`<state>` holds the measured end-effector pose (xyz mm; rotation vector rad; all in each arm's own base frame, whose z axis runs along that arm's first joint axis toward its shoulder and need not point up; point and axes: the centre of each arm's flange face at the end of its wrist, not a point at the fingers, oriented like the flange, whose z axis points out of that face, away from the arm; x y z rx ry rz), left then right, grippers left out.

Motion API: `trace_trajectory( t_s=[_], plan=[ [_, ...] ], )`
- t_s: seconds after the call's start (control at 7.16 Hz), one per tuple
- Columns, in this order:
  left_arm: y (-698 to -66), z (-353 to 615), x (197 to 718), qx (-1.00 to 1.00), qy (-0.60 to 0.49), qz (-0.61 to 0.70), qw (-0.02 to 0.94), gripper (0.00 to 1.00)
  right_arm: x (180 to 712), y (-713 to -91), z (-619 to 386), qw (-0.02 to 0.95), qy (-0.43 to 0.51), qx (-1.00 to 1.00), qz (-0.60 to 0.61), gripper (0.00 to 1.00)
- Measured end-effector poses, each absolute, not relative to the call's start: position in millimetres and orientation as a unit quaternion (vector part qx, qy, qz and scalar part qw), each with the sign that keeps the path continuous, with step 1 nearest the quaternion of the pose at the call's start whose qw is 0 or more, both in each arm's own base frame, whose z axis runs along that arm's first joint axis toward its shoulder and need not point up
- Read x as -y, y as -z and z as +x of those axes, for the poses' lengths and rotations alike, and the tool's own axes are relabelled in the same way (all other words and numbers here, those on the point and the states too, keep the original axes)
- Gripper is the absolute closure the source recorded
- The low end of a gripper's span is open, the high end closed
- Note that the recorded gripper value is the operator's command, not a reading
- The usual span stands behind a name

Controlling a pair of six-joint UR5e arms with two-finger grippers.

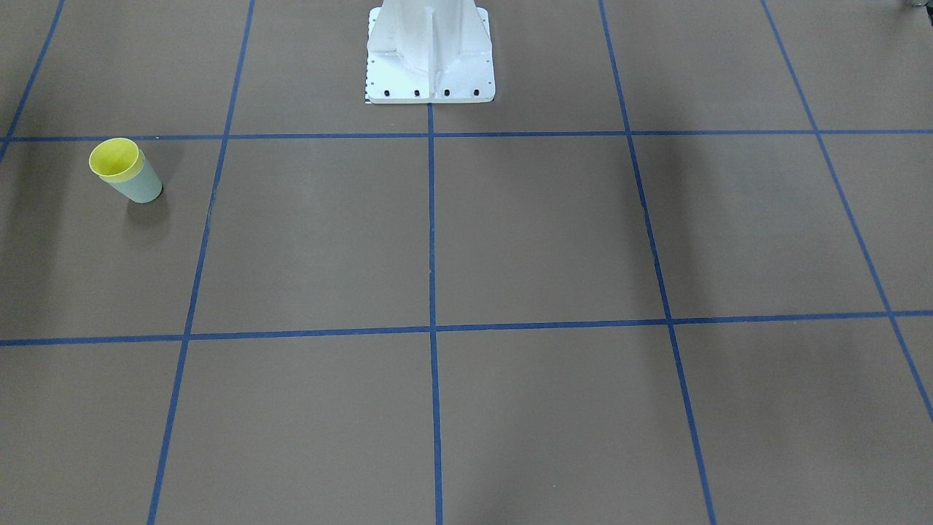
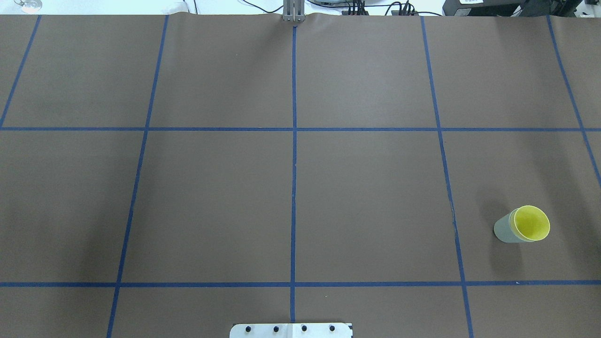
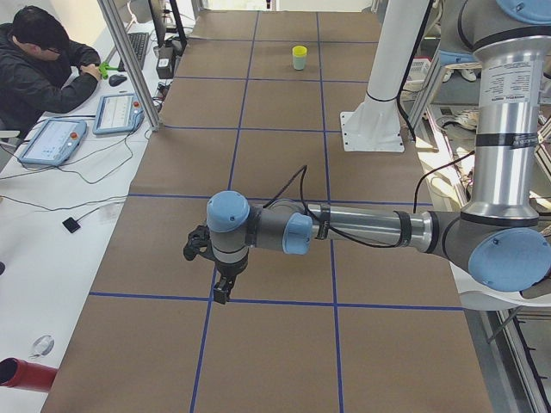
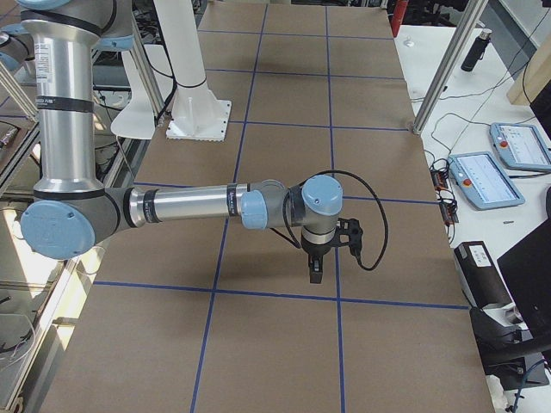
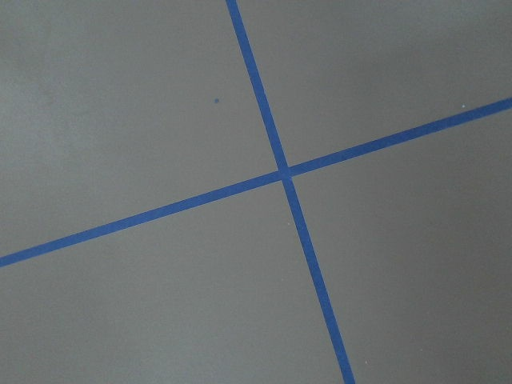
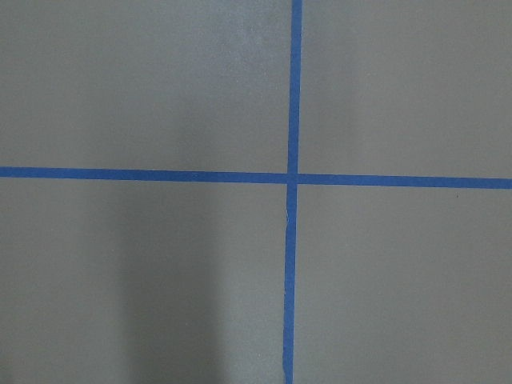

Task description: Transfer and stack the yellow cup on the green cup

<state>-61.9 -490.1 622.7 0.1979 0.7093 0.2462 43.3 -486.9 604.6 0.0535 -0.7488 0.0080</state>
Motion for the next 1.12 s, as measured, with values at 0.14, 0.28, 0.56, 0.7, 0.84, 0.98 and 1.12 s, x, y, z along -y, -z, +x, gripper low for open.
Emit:
trace_trajectory(
  t_s=[0.14,0.28,0.56,0.7,0.84,0.98,1.12],
  plan=[
    [-622.0,-62.0,491.0,-0.346,-0.12,0.097,0.926,0.0,485.4,-606.3,43.4,0.93,-0.004,0.366,0.025,0.0],
    [-622.4,-61.9,491.9,-0.347,-0.116,0.095,0.926,0.0,484.5,-607.3,43.4,0.93,-0.005,0.366,0.024,0.0],
    [-620.7,-61.4,495.3,-0.352,-0.069,0.08,0.93,0.0,484.0,-607.4,43.4,0.93,-0.005,0.366,0.024,0.0],
    [-619.3,-61.3,496.5,-0.355,-0.048,0.075,0.931,0.0,484.0,-606.9,43.4,0.93,-0.005,0.366,0.024,0.0],
    [-618.8,-61.2,497.5,-0.356,-0.038,0.072,0.931,0.0,484.1,-606.2,43.3,0.93,-0.004,0.366,0.025,0.0],
    [-618.7,-61.4,497.9,-0.357,-0.034,0.071,0.931,0.0,484.4,-605.2,43.3,0.93,-0.004,0.366,0.026,0.0],
    [-618.6,-61.6,498.1,-0.357,-0.033,0.071,0.931,0.0,484.6,-604.5,43.3,0.93,-0.004,0.366,0.026,0.0]
  ],
)
